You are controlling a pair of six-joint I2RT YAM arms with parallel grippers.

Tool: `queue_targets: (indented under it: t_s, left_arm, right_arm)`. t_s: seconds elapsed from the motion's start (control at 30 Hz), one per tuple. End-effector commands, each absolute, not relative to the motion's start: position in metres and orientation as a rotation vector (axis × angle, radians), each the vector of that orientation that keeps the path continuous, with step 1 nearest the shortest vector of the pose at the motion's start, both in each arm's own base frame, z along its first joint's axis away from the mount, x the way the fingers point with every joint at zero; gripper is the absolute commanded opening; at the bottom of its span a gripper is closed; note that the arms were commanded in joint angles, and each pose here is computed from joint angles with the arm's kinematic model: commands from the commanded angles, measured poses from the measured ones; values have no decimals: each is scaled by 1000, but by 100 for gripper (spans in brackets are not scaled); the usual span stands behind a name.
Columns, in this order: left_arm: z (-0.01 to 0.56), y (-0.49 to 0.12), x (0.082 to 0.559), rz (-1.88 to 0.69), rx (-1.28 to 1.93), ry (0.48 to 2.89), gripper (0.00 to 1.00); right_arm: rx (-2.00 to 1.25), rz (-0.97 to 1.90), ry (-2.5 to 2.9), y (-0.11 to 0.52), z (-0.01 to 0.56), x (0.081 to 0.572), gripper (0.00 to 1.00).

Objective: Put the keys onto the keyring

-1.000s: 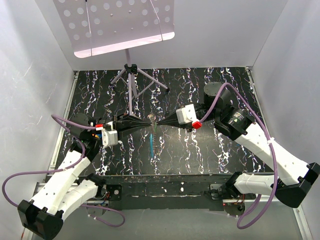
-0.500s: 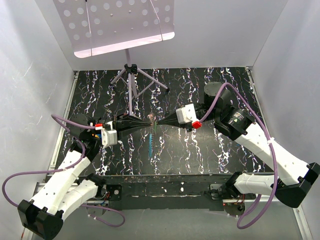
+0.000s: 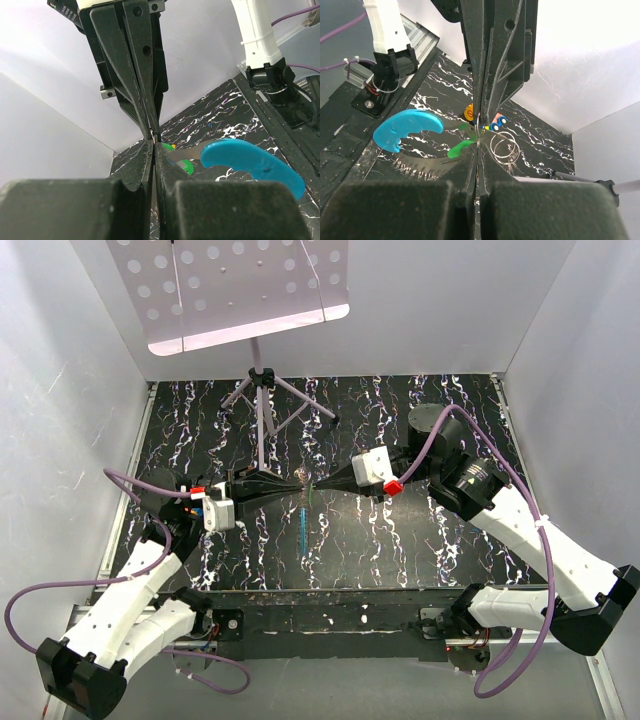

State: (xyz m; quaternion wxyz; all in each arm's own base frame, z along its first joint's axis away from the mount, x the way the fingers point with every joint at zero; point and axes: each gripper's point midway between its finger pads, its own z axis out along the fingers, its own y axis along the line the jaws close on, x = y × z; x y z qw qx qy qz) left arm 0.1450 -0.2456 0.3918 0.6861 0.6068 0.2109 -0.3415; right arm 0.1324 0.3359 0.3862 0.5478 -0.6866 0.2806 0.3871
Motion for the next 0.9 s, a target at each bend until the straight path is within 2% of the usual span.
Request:
queue_targets:
  t_s: [0.0, 0.87]
  left_arm:
    - [397, -244, 146, -741, 1341, 459, 0]
    - [398, -242, 149, -718, 1316, 472, 0]
  right_arm:
    - [-1595, 907, 604, 335, 403, 127, 1]
    - [-1591, 906, 612, 335, 402, 127, 1]
